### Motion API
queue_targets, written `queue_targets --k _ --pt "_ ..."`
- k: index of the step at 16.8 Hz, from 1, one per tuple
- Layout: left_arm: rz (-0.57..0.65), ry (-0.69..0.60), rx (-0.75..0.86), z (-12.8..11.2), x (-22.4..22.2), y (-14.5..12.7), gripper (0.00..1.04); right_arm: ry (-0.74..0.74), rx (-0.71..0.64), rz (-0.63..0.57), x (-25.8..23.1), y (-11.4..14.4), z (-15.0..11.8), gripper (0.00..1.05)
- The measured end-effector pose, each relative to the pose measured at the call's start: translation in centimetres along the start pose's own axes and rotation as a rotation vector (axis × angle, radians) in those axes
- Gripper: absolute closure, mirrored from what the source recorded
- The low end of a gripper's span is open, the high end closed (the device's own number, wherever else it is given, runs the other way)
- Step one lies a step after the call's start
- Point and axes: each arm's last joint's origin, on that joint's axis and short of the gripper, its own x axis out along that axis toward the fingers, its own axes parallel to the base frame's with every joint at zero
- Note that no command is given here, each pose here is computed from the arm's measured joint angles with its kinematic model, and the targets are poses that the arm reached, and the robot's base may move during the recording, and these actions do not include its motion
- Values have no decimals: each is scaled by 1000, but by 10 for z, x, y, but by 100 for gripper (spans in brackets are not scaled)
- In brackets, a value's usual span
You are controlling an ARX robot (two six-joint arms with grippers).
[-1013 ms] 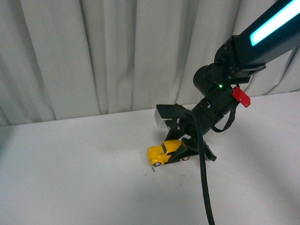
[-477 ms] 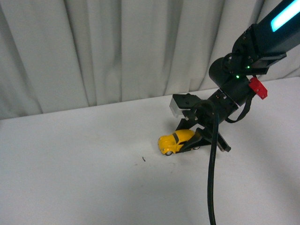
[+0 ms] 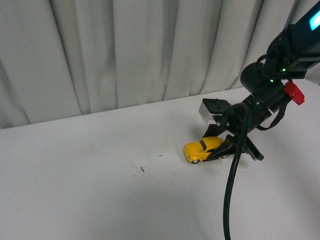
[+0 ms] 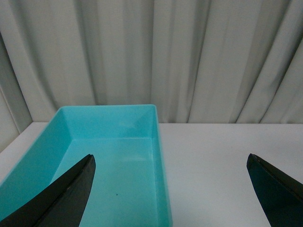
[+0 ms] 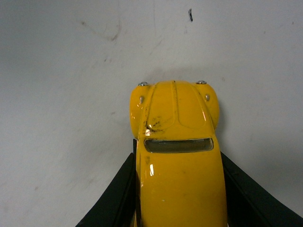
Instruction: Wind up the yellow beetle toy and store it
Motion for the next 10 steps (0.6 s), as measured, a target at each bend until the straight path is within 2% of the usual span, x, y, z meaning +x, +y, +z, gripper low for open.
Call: queue_targets --k 5,10 --pt "0 0 0 0 0 0 7 3 44 -12 -10 19 -13 63" --pt "0 0 0 0 0 0 7 2 113 -22 -22 48 -28 63"
